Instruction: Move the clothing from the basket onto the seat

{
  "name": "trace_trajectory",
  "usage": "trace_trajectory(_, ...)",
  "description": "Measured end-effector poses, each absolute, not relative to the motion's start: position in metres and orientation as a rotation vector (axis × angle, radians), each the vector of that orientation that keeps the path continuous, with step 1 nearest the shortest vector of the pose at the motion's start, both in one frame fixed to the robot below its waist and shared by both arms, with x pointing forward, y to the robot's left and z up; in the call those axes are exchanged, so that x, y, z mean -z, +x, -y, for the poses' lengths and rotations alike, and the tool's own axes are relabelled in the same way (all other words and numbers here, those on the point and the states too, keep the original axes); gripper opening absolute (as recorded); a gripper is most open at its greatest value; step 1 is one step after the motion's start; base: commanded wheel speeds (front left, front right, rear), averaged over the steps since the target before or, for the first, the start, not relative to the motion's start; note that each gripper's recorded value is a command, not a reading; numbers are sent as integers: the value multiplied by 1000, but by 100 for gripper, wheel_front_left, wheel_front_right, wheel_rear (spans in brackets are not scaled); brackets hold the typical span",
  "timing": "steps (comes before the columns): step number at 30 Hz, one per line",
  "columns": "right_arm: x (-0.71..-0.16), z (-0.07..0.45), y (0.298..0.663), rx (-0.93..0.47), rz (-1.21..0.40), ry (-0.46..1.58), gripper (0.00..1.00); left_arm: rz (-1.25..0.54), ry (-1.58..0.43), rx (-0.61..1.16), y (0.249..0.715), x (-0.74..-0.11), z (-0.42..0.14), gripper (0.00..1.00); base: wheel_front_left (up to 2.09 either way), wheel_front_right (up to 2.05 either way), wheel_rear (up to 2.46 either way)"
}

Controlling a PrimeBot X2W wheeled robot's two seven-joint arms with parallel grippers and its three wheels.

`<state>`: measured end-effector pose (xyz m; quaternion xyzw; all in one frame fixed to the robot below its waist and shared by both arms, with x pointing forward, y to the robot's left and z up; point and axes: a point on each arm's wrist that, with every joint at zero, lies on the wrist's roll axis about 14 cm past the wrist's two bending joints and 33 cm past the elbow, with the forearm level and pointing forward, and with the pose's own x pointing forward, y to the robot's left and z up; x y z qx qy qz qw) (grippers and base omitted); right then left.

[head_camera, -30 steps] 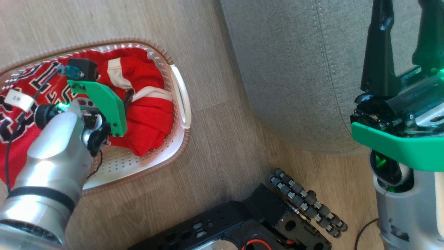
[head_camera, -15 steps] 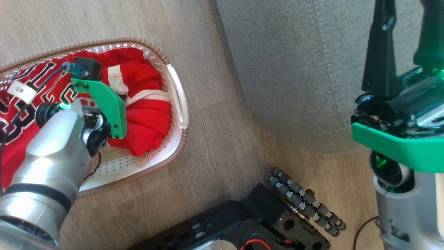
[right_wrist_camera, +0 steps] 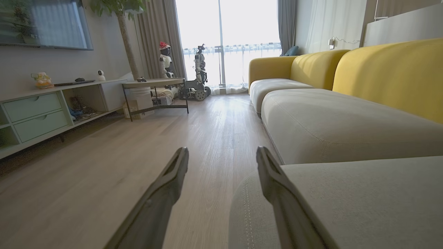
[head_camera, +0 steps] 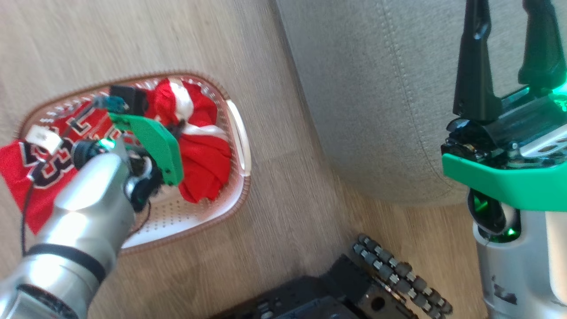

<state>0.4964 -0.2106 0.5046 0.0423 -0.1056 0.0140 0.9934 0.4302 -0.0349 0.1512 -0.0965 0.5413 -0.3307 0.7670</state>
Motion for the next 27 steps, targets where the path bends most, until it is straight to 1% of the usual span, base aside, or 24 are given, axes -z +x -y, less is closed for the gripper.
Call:
trace_trajectory(6, -535, 205, 486, -41, 269, 80, 100, -1055, -251, 727, 426, -199, 39, 0, 0, 0, 0)
trace_trajectory(10, -546, 202, 470, -41, 277, 85, 100, -963, -286, 718, 427, -235, 38, 0, 0, 0, 0)
trace_trajectory(18, -577, 191, 446, -68, 338, 126, 100, -733, -331, 713, 431, -313, 31, 0, 0, 0, 0)
trace_trajectory(27, -584, 174, 414, -115, 333, 163, 100, -496, -360, 701, 430, -398, 16, 0, 0, 0, 0)
